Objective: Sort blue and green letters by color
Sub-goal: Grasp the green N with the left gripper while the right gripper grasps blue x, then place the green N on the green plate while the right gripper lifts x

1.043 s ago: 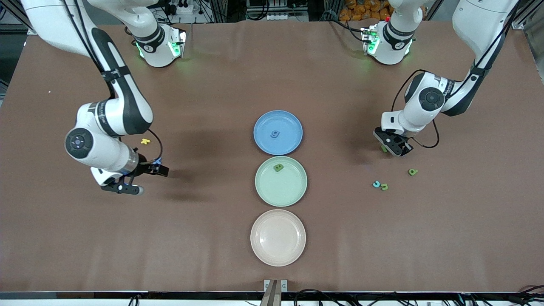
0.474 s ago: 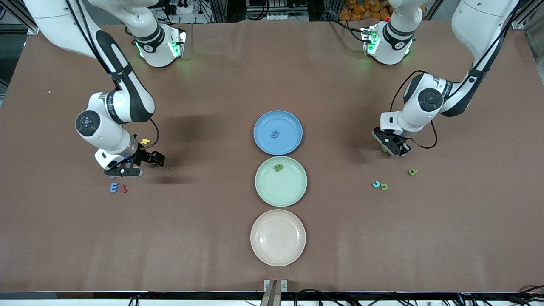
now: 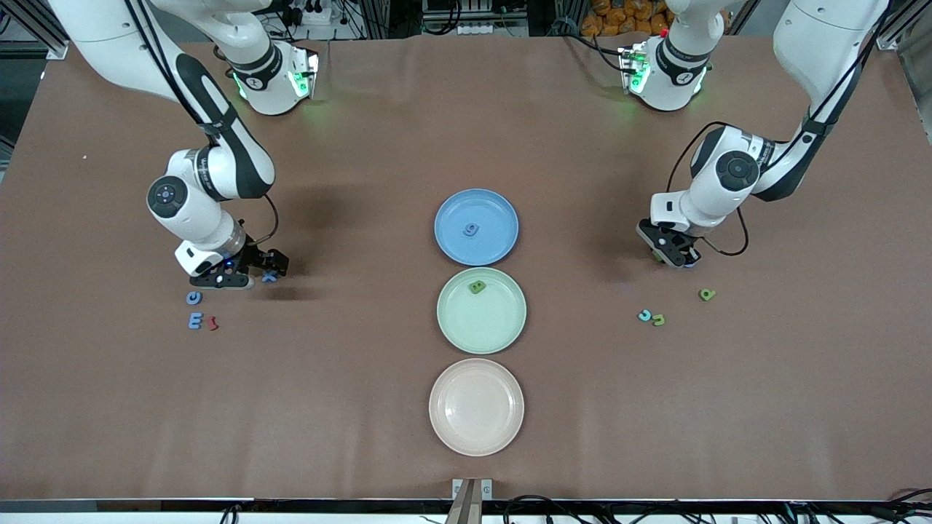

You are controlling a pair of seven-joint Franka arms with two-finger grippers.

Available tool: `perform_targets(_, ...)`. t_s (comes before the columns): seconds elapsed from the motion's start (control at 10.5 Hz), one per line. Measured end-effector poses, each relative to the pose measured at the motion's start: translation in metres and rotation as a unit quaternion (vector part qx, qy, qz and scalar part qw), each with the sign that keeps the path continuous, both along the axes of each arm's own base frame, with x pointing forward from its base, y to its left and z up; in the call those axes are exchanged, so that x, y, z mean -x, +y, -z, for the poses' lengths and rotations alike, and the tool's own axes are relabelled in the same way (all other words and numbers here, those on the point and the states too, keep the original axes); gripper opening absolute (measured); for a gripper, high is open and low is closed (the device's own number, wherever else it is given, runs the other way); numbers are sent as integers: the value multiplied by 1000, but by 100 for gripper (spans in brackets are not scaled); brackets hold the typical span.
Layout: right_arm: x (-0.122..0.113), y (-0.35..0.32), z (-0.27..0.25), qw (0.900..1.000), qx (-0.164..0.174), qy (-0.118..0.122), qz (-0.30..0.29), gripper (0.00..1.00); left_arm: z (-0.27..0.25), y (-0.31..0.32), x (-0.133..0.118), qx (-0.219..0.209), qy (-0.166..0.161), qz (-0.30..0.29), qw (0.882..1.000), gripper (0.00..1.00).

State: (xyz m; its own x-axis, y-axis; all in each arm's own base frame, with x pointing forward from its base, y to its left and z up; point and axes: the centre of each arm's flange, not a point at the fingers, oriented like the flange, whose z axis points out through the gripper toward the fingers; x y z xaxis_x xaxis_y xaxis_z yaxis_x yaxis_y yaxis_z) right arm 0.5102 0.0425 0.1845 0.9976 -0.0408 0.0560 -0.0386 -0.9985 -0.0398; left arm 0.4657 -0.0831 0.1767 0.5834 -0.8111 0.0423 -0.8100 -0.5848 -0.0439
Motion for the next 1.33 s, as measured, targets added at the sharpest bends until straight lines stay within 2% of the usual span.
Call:
perform_targets(0.28, 4, 2, 5, 1000, 0, 1, -2, 96, -3, 4, -4, 1, -6, -5, 1000, 36)
perform_targets(0.47, 6, 4, 14, 1000, -1, -6, -4, 68, -11, 12, -16, 5, -21, -23, 1000, 36)
perform_targets(0.66, 5, 4, 14, 1000, -1, -12, -4, 56, -29, -21, -29, 22, -38, -57, 997, 36)
perform_targets(0.76, 5, 5, 13, 1000, -1, -15, -5, 41, -42, -55, -33, 29, -37, -84, 995, 36)
perform_targets(1.04, 4, 6, 10, 1000, -1, -17, -5, 35, -96, -157, -48, 39, -30, -153, 987, 36)
perform_targets(1.33, 3, 6, 9, 1000, -1, -18, -5, 35, -121, -229, -62, 84, -11, -192, 978, 36)
